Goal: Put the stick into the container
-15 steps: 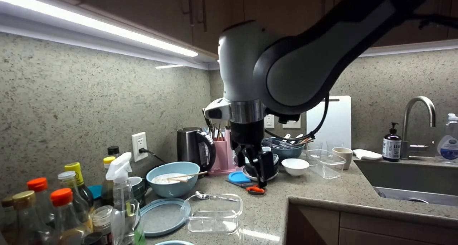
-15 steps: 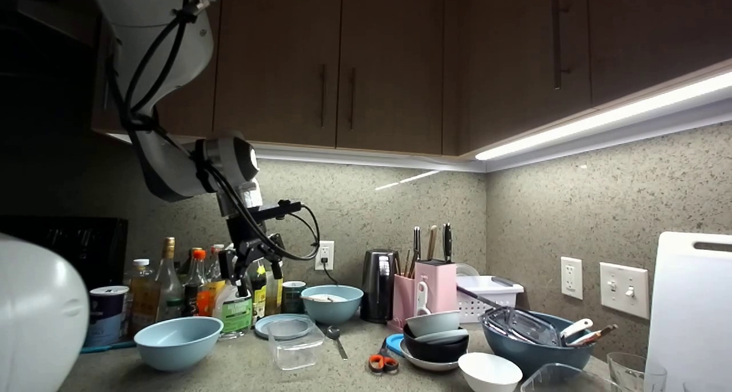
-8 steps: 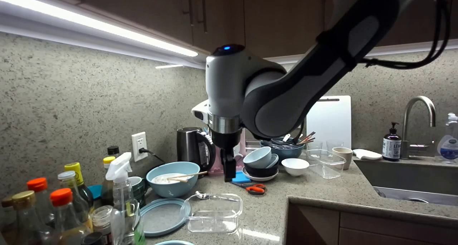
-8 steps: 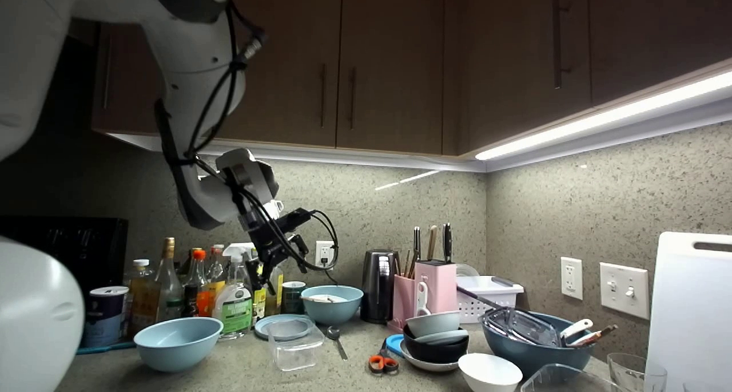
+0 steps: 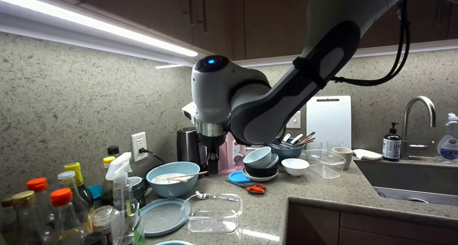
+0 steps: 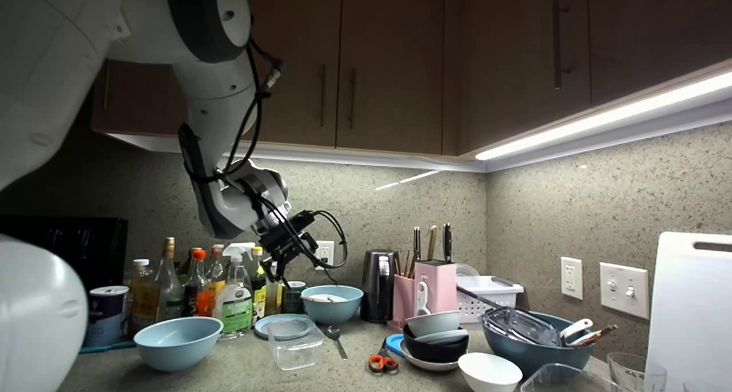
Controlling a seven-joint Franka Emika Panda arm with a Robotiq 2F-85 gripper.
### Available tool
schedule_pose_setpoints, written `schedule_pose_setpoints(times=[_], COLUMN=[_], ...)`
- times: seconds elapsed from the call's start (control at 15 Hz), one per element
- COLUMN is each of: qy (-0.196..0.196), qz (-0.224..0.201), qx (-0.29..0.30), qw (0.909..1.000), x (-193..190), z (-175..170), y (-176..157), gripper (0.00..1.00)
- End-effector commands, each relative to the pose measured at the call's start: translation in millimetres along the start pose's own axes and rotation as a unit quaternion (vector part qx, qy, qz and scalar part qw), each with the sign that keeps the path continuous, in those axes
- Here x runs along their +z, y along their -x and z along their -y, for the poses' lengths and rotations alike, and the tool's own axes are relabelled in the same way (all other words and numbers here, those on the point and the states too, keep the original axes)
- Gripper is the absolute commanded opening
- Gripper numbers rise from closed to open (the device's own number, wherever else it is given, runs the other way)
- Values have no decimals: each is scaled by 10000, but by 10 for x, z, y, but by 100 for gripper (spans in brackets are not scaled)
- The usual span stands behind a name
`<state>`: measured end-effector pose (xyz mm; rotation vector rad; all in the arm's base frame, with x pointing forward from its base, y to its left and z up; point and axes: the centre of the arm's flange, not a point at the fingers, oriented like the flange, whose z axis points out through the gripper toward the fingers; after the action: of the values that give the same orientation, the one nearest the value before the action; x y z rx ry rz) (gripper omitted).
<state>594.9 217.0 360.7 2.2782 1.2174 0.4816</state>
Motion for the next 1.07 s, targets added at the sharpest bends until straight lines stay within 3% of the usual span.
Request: schedule_pose_setpoints(times=[0.0, 0.2, 0.67, 0.73, 1.0], qy=[-584, -785, -222, -422, -360], qz=[-75, -98, -277, -232, -266], qx=[447, 733, 564, 676, 735], qw=[9973, 9942, 9978, 9966, 9963], x=[183, 448, 899, 766, 870], z=[20, 22, -189, -45, -72], y=[-181, -471, -1038, -813, -910], gripper=[100, 100, 100, 100, 100])
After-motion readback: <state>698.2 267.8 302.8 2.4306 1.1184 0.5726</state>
